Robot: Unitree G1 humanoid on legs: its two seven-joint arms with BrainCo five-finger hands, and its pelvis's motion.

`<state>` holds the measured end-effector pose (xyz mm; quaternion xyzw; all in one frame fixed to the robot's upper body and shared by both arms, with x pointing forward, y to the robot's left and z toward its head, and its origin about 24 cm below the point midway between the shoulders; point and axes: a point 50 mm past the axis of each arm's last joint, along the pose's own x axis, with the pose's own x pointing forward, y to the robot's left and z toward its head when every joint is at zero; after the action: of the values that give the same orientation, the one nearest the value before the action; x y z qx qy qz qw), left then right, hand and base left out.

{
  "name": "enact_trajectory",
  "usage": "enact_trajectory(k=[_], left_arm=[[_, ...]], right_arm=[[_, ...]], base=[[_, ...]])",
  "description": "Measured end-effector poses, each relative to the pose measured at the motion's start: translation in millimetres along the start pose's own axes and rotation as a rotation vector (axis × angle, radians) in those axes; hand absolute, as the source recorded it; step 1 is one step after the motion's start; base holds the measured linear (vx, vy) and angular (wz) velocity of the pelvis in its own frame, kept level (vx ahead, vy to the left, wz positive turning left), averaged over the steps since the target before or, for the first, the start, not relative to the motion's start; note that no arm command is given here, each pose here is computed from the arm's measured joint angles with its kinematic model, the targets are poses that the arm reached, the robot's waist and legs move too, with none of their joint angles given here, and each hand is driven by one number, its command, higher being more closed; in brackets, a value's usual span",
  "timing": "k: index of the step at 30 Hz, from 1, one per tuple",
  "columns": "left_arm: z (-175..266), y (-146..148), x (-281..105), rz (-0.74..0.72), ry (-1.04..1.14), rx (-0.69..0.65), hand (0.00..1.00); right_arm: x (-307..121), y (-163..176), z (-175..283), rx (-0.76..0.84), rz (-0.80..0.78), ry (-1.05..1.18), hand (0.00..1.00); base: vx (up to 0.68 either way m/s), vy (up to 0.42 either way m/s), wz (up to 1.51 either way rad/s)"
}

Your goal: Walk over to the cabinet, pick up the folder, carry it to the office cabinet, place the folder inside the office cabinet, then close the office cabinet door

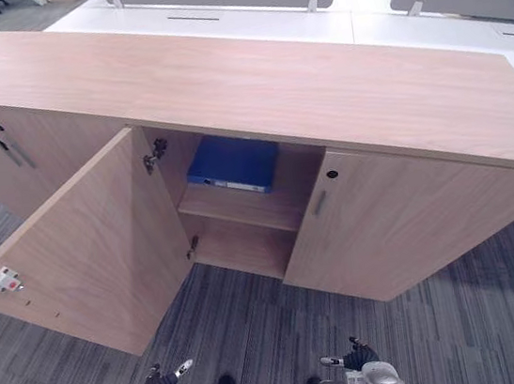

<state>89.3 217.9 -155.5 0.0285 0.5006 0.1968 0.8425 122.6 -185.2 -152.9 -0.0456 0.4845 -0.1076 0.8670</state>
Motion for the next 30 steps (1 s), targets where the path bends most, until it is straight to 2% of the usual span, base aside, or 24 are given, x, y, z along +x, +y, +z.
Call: enact_trajectory(k=[2, 5, 8, 10, 11, 14, 20, 30], left_arm=[[-4, 8, 0, 0.037, 0.015, -0.061, 0.0], [-4, 33, 0, 0.141, 0.01, -0.219, 0.0], [15, 81, -1, 0.305, -0.085, -0.349, 0.0], [28, 100, -3, 0.355, -0.154, -0.378, 0.0], [43, 116, -6, 0.402, -0.224, -0.382, 0.0], [72, 131, -14, 0.441, -0.361, -0.386, 0.0], [120, 144, -29, 0.471, -0.578, -0.374, 0.0], [148, 149, -35, 0.478, -0.671, -0.288, 0.0]], right_arm=[[0, -2, -1, -0.001, -0.005, 0.004, 0.0], [2, -12, 1, -0.008, -0.03, -0.001, 0.0], [3, -24, 3, -0.005, -0.067, -0.005, 0.0], [4, -26, 7, -0.01, -0.073, -0.016, 0.0], [5, -27, 11, -0.011, -0.076, -0.027, 0.0], [6, -27, 15, -0.013, -0.075, -0.038, 0.0], [6, -24, 19, -0.045, -0.061, -0.053, 0.0], [6, -29, 18, -0.051, -0.07, -0.056, 0.0]], base=[[-0.01, 0.021, 0.11], [0.02, 0.008, 0.14], [0.05, -0.01, 0.15], [0.05, -0.019, 0.02], [0.05, -0.028, 0.01], [0.04, -0.029, 0.03], [0.0, -0.009, 0.0], [-0.01, -0.007, -0.09]])
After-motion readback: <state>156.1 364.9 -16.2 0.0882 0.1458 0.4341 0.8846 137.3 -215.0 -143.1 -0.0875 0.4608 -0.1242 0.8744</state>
